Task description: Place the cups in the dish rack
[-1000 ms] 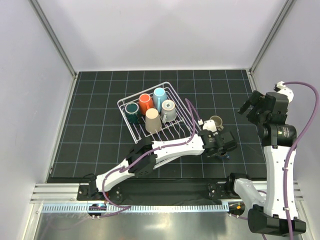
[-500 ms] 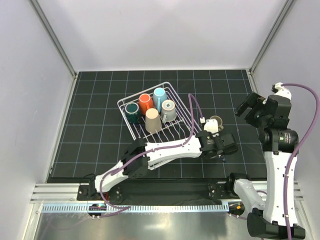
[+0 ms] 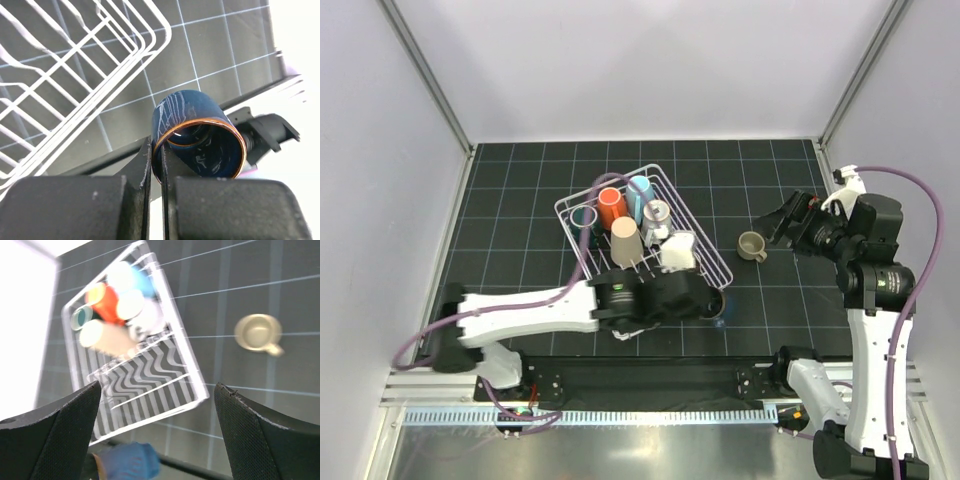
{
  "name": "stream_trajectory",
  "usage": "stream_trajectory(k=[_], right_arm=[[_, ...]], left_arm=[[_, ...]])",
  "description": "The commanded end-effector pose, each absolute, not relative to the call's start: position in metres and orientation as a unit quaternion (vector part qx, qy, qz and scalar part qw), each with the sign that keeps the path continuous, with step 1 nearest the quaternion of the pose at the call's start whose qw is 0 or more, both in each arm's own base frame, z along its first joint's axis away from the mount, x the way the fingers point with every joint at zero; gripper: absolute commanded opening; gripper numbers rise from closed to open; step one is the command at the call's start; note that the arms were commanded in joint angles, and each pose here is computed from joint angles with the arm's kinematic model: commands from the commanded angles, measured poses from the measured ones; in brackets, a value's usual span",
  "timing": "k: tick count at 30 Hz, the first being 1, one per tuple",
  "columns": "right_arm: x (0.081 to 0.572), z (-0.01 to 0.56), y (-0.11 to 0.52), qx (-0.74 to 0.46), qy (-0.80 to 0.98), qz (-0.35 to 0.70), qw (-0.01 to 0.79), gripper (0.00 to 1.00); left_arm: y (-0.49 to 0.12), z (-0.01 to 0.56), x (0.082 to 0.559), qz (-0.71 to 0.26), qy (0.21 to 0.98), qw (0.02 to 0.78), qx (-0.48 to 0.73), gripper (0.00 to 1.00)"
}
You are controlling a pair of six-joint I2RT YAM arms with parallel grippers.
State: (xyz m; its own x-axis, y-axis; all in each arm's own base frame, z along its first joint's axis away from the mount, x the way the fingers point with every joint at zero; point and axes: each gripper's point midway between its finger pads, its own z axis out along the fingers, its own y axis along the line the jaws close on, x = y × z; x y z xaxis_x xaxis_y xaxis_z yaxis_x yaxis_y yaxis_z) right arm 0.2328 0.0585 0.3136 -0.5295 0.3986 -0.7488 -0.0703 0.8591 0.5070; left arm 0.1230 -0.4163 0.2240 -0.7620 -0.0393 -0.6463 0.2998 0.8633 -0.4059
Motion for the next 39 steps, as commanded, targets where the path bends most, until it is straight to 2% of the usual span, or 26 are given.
stream_trajectory(k=[1,10,18,22,26,34,39], right_arm=[[0.221,0.329,0.096,0.039,0.812,0.352,0.464,0.93],[0.207,0.332,0.151,-0.001,0.780,0.473,0.409,0.93],[0.179,0.322,0.218,-0.070,0.760,0.550,0.339,0.93],[0.164,0.337,0.237,-0.089,0.729,0.597,0.323,0.93],[0.131,0.346,0.271,-0.116,0.704,0.647,0.269,0.92],[0.100,0.362,0.329,-0.117,0.682,0.683,0.233,0.81],[0.090,0.369,0.347,-0.104,0.655,0.712,0.230,0.80]], left_arm=[[-0.398,0.283,0.130,-0.356,0.846,0.394,0.041,0.00],[-0.295,0.352,0.115,-0.470,0.754,0.457,0.040,0.00],[-0.219,0.371,0.105,-0.569,0.662,0.489,-0.010,0.00],[-0.203,0.374,0.103,-0.585,0.638,0.500,-0.017,0.00],[-0.195,0.378,0.105,-0.590,0.621,0.516,-0.020,0.00],[-0.194,0.383,0.114,-0.583,0.607,0.539,-0.039,0.00],[-0.194,0.384,0.116,-0.580,0.606,0.543,-0.042,0.00]])
